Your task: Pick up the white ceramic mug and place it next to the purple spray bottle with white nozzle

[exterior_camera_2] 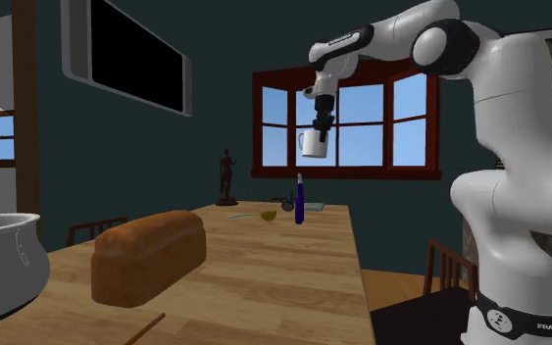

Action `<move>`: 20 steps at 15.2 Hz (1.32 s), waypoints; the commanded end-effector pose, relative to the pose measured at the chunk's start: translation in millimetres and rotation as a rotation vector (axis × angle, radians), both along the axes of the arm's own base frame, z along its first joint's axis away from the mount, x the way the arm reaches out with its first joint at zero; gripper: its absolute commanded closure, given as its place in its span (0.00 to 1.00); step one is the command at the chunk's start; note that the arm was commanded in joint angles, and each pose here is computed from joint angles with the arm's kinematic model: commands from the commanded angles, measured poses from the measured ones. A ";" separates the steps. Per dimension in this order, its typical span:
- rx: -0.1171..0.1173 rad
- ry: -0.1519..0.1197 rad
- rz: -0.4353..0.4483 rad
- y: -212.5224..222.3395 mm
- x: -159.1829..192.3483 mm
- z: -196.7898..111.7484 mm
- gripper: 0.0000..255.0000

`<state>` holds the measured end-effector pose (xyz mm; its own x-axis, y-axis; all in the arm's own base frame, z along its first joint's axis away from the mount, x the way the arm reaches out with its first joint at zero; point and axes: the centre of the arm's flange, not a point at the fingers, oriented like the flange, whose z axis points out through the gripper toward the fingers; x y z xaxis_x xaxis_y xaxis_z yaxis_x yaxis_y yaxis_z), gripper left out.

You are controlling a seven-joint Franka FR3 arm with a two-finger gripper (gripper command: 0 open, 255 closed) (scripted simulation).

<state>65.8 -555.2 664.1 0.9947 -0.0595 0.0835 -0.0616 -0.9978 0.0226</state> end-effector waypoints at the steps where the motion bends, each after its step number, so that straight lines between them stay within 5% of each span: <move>1: -0.005 -0.007 0.014 -17.2 -17.2 -0.1 1.00; 7: -0.005 -0.007 0.014 -68.2 -78.1 0.0 1.00; 20: -0.005 -0.007 0.014 -68.2 -78.1 -68.7 1.00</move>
<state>-13.2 -623.7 601.4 0.9948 -0.0451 0.0911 -0.0477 -0.9985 0.0263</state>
